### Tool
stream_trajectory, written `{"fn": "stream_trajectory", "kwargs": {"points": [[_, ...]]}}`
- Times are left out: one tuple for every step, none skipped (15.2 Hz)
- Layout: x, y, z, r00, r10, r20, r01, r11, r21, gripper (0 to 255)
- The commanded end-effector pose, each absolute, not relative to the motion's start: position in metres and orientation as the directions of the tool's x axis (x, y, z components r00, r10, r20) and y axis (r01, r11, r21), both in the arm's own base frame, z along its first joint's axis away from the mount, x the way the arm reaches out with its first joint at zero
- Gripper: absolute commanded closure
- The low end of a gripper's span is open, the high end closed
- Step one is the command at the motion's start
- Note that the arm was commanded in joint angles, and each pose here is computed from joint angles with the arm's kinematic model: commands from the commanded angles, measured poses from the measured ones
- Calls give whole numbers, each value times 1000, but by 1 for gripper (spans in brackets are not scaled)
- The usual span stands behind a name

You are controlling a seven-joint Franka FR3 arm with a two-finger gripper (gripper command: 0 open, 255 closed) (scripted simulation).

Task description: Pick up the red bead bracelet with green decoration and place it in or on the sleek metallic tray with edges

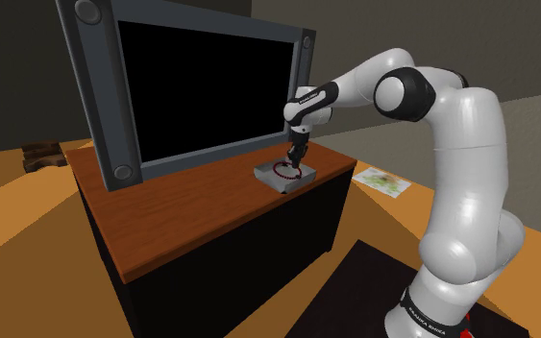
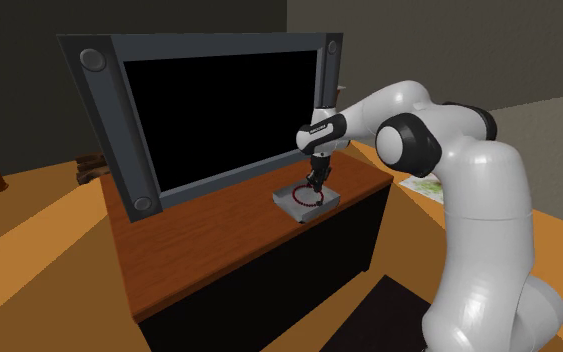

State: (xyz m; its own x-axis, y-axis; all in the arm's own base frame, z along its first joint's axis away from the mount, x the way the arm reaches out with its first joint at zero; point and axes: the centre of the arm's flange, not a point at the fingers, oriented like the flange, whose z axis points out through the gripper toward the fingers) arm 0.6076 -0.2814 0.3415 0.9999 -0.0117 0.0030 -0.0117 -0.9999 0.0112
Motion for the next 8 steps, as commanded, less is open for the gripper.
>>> {"fn": "stream_trajectory", "kwargs": {"points": [[608,-281,341,1000,-12,3,-12,-1000,11,255],[608,-281,341,1000,-12,3,-12,-1000,11,255],[608,-281,341,1000,-12,3,-12,-1000,11,255],[608,-281,341,1000,-12,3,-12,-1000,11,255],[608,-281,341,1000,-12,3,-12,-1000,11,255],[608,-281,341,1000,-12,3,-12,-1000,11,0],[608,-281,341,1000,-12,3,-12,-1000,11,0],[608,-281,341,1000,-12,3,-12,-1000,11,0]]}}
